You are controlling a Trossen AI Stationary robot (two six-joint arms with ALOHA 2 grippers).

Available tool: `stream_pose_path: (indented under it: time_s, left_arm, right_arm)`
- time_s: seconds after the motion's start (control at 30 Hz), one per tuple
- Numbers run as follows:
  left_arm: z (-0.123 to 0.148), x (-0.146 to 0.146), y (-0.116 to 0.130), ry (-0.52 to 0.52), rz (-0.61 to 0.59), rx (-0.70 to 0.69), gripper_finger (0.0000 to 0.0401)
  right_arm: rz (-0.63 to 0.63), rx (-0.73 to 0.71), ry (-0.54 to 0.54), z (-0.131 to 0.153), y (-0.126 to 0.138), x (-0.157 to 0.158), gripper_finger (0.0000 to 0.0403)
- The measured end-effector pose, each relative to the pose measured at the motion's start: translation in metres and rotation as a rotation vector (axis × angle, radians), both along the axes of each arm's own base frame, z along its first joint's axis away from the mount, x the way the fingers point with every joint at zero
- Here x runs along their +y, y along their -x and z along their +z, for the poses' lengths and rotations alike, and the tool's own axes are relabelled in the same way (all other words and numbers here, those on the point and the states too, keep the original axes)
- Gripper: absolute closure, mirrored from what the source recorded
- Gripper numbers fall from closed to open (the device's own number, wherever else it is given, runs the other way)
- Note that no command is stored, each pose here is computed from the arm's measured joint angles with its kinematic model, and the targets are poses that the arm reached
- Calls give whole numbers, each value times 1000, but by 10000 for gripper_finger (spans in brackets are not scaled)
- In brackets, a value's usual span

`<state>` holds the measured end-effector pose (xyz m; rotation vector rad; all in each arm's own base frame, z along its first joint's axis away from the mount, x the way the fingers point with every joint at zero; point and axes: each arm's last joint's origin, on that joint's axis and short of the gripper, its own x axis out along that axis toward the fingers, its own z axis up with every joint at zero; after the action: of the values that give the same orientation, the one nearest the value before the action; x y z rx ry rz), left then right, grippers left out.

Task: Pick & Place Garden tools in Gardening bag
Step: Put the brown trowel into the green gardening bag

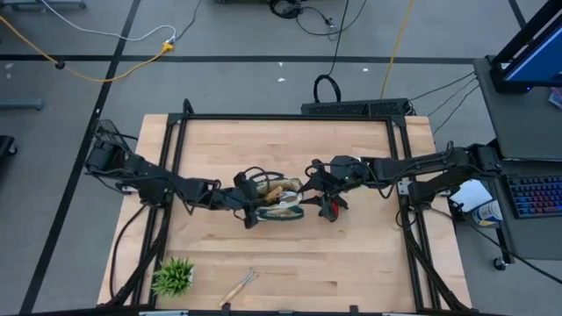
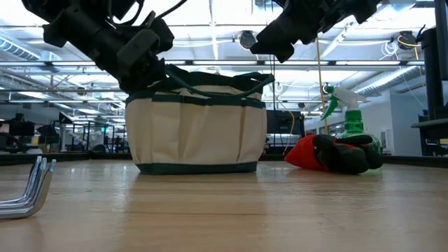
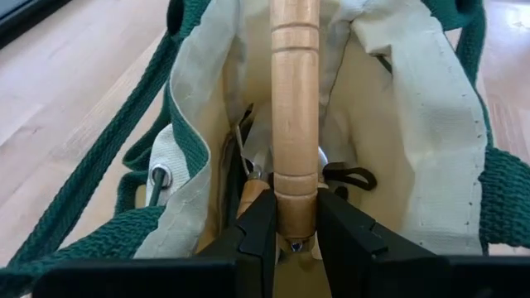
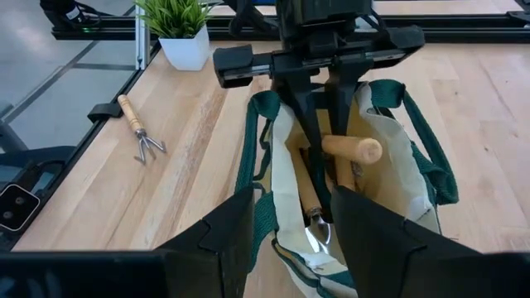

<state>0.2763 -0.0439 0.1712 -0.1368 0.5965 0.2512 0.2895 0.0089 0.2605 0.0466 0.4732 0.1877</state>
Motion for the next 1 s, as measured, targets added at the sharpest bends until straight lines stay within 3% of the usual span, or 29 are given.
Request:
stream_pose_path:
  time_s: [0.5,0.77,1.0]
  left_arm:
    - [-1,12,-2,48,-23,9,329]
    - [-1,20,-3,-9,-37,16,329]
    - [-1,28,-4,1,-70,22,325]
  right_arm:
    - [0,0,0,0,0,0,248]
    - [0,0,0,0,0,0,248]
    - [2,-1,5,0,0,0,248]
